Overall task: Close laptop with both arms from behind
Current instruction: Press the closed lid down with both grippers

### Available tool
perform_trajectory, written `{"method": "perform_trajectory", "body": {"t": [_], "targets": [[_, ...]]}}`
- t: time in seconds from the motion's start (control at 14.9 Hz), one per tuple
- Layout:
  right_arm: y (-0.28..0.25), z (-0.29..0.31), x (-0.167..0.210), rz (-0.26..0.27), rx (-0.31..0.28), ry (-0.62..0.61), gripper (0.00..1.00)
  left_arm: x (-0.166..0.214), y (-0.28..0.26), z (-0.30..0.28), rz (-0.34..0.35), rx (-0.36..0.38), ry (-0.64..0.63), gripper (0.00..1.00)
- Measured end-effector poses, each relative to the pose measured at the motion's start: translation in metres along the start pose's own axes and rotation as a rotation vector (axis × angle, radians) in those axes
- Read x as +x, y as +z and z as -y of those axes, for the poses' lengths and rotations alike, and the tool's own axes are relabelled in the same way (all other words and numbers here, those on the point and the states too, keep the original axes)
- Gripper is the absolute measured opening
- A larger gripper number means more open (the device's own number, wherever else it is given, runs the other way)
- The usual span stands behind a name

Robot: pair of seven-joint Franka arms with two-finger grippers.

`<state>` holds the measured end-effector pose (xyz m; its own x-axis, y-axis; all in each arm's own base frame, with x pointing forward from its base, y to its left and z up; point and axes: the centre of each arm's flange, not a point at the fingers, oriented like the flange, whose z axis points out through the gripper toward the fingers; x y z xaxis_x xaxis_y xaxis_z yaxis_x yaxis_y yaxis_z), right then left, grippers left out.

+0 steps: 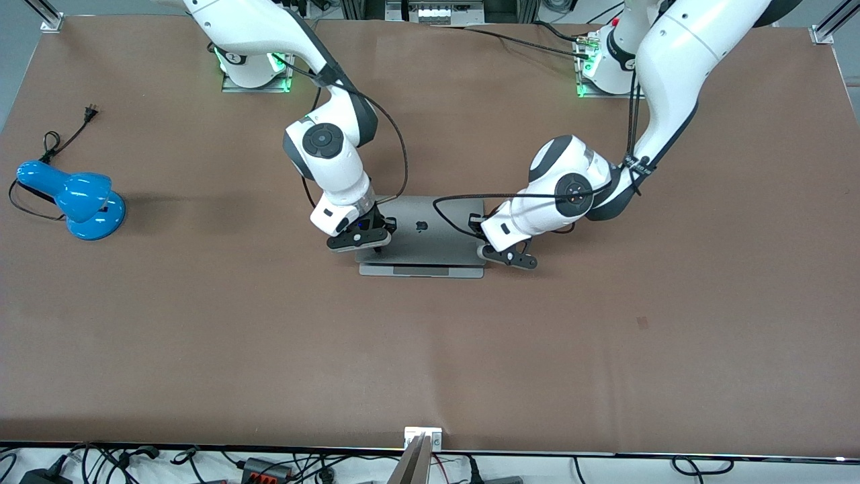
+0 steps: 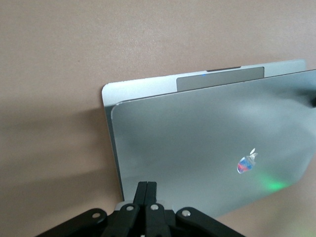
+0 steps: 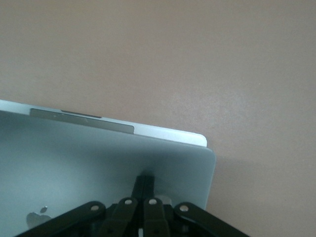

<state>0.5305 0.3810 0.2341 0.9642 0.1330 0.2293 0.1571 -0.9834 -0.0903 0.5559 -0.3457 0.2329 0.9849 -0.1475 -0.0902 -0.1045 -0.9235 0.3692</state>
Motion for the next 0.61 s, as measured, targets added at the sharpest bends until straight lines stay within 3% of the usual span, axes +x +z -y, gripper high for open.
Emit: {"method": "perform_trajectory", "body": {"t": [0.61], "targets": [[0.041,-0.002,-0.003,0.037,-0.019,-0.002,0.01,0.010,0.037,0.000,-0.053,0.030,0.006,0.01]]}}
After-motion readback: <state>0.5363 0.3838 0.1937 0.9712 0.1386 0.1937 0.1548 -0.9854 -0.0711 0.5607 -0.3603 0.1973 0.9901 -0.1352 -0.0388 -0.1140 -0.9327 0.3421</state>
